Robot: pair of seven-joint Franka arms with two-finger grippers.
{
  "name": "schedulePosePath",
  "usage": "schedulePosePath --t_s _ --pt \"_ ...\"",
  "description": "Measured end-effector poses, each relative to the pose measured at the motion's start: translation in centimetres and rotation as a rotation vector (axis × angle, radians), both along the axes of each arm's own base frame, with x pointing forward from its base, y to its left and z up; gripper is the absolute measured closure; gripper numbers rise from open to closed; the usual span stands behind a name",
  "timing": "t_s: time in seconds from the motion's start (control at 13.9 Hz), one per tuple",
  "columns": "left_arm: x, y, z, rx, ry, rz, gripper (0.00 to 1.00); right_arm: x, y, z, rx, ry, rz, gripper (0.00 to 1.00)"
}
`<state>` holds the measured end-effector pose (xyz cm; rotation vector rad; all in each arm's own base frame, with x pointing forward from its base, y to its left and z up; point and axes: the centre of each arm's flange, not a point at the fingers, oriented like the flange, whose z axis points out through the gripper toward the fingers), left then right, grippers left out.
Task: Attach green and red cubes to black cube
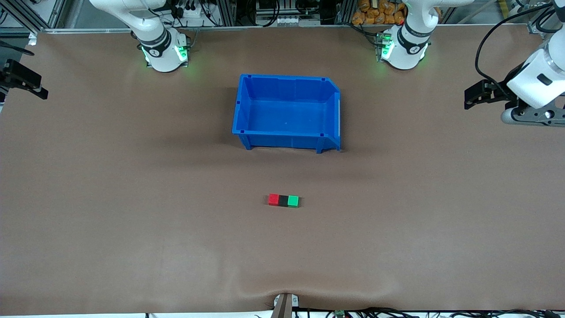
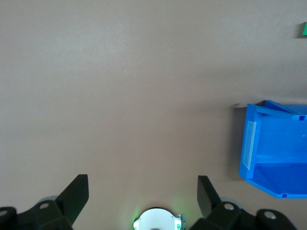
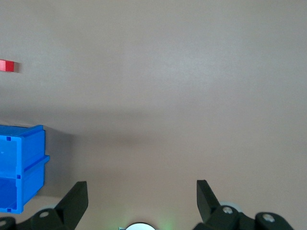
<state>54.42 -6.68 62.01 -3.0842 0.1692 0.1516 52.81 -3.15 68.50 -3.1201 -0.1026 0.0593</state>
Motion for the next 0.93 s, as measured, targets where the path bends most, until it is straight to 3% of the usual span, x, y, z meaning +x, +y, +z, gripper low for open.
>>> schedulePosePath --t_s 0.29,0.93 --pt "0.53 -0.02 0.39 -0.006 -0.045 0.029 0.0 0.15 0.0 -0.22 0.0 0.004 0.0 0.0" --pt "0.64 0.0 0.36 -0.006 -0.049 0.03 0.0 0.49 -0.11 -0.56 -0.001 0.004 -0.002 0.0"
